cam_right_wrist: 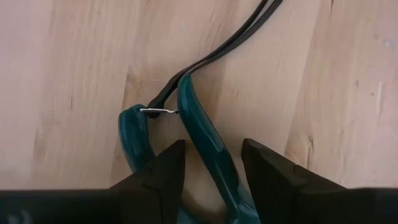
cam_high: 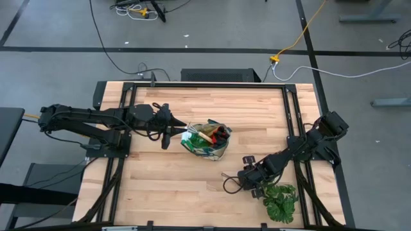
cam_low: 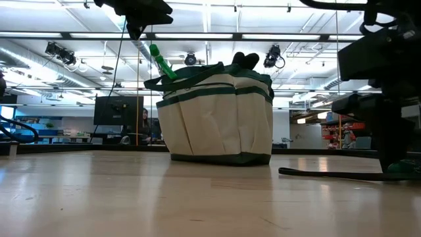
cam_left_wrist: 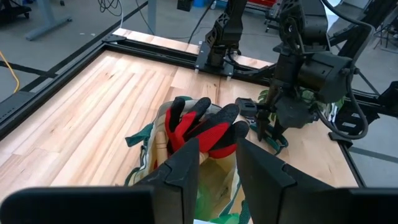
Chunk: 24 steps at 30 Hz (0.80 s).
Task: Pick & Place Garden tools in Gardening bag
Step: Put the green shear scissors into the green gardening bag
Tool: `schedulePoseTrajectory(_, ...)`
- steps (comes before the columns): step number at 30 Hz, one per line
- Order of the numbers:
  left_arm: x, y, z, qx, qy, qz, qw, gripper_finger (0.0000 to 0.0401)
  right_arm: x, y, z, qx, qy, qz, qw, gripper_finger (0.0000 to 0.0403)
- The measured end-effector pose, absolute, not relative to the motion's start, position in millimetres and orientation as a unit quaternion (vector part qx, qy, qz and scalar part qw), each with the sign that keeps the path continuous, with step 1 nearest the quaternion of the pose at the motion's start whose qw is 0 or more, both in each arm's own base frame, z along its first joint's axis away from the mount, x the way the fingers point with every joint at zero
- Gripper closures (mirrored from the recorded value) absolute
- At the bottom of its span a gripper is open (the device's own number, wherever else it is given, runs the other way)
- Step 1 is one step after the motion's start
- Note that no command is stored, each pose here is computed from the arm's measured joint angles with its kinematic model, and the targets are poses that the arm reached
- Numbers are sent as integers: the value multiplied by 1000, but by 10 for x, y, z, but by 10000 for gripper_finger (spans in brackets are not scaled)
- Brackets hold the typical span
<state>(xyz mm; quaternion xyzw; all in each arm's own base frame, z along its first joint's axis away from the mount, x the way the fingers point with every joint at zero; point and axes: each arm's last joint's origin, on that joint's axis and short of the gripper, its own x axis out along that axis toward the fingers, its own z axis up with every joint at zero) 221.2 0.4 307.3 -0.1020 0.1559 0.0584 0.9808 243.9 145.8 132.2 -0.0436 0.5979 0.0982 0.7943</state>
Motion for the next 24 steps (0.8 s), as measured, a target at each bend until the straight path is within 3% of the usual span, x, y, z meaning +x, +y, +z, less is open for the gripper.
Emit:
schedulePoseTrajectory(14,2212,3,3074,-101,156,58,981,289,2438,1452,1317,-49,597,93,795,266)
schedulePoseTrajectory(19,2212,3,3074,-101,156,58,981,289,2436,1448,1316,-44,599,87,795,305)
schedulePoseTrajectory(24,2212,4,3074,-101,156,58,981,289,2431,1449,1317,-36,603,89,792,369)
